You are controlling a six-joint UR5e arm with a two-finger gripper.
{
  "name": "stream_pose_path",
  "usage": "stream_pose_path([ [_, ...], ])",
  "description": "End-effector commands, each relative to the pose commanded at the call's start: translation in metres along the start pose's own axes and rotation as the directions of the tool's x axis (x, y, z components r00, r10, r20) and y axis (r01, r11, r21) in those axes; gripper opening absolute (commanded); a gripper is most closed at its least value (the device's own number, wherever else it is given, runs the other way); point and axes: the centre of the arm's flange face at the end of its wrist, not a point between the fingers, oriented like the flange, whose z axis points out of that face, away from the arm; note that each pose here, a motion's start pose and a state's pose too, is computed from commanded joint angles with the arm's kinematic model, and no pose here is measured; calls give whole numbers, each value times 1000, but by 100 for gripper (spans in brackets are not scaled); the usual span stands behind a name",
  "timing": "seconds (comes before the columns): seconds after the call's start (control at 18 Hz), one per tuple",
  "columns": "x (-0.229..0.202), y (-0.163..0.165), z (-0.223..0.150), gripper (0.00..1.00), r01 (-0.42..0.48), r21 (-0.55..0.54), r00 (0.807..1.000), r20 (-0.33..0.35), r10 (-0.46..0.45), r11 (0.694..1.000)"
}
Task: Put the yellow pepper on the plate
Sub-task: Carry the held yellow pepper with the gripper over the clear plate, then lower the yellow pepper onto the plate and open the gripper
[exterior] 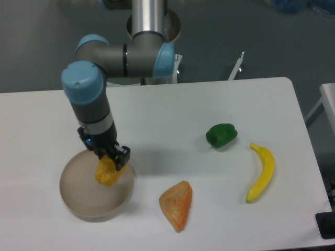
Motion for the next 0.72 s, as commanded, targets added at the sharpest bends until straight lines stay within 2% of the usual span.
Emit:
stream_pose_path([
  [0.33, 19, -10, 30, 41, 130, -12, 992, -10, -130, 991],
  [0.72, 34, -14, 54, 41, 100, -45, 995, -18, -101, 994],
])
